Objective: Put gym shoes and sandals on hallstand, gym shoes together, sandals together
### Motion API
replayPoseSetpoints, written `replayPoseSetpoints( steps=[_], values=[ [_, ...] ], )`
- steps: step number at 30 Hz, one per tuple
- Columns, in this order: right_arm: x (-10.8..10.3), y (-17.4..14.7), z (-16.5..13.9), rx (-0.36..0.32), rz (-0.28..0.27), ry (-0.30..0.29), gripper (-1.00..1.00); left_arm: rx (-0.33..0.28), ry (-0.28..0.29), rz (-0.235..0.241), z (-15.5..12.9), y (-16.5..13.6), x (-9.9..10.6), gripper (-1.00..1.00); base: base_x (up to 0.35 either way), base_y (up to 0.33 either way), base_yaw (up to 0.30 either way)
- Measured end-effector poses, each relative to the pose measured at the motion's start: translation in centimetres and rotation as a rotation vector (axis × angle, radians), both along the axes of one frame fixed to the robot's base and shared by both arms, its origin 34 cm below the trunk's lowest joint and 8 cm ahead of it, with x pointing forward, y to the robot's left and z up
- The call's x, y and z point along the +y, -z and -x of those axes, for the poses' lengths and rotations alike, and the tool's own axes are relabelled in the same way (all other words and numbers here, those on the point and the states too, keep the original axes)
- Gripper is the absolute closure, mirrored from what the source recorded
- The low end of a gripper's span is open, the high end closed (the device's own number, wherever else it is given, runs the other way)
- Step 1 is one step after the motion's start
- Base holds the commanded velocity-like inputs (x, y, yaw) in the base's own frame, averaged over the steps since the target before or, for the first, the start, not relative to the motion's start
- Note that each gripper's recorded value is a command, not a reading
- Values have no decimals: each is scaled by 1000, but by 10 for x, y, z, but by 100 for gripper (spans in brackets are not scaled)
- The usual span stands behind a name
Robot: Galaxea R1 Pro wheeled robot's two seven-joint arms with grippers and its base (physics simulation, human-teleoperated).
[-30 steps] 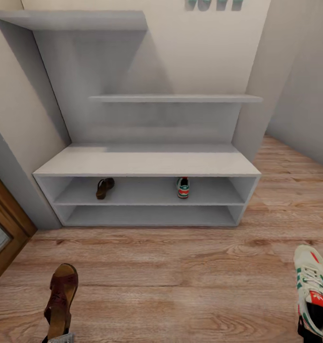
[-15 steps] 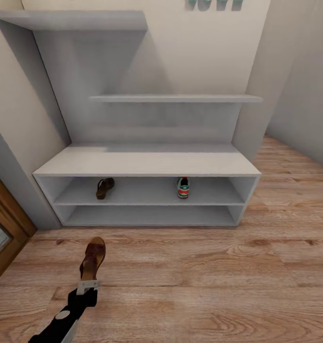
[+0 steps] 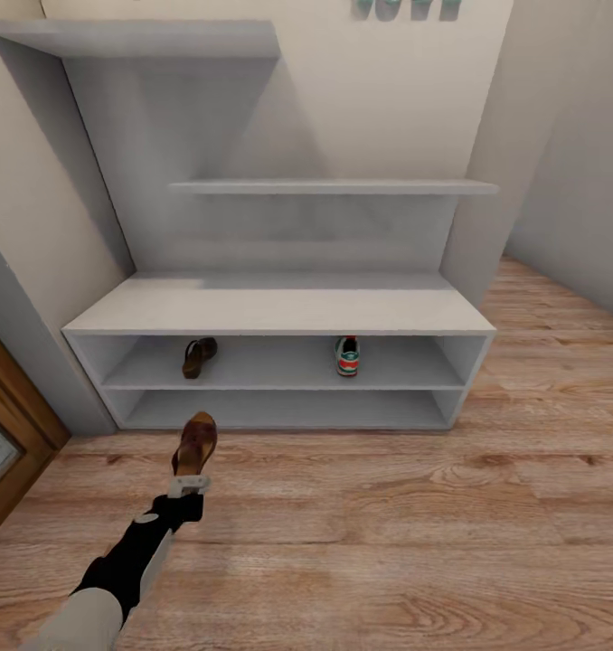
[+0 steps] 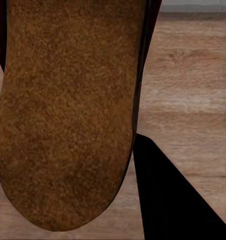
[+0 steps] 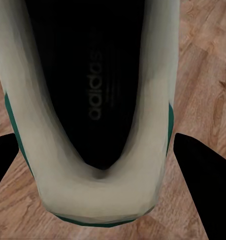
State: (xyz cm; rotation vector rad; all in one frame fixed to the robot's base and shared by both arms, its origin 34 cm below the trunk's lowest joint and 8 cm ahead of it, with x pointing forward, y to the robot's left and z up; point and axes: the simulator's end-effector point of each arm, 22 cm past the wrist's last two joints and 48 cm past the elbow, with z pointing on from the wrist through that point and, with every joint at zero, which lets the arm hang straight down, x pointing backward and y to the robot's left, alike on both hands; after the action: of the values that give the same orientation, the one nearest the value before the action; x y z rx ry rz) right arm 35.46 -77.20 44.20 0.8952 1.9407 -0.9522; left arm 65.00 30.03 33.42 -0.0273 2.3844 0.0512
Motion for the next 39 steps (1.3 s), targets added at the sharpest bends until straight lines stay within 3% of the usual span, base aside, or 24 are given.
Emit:
replayPoseSetpoints(
  steps=[9, 15, 29, 33, 39],
  values=[
    [0, 0, 0, 1, -1, 0, 100, 51, 49, -13, -38, -27, -19, 100, 0, 0, 0],
    [1, 1, 0, 1, -1, -1, 100, 99, 74, -12, -45, -32, -35, 100, 0, 0, 0],
    [3, 4, 0, 6, -6, -4, 100, 94, 81, 13, -58, -49, -36, 100, 0, 0, 0],
    [5, 8, 1, 10, -8, -4, 100, 139, 76, 7, -64, -56, -34, 100, 0, 0, 0],
    [5, 24, 6, 19, -8, -4, 100, 128, 72, -3, -73, -55, -31, 100, 0, 0, 0]
  ],
)
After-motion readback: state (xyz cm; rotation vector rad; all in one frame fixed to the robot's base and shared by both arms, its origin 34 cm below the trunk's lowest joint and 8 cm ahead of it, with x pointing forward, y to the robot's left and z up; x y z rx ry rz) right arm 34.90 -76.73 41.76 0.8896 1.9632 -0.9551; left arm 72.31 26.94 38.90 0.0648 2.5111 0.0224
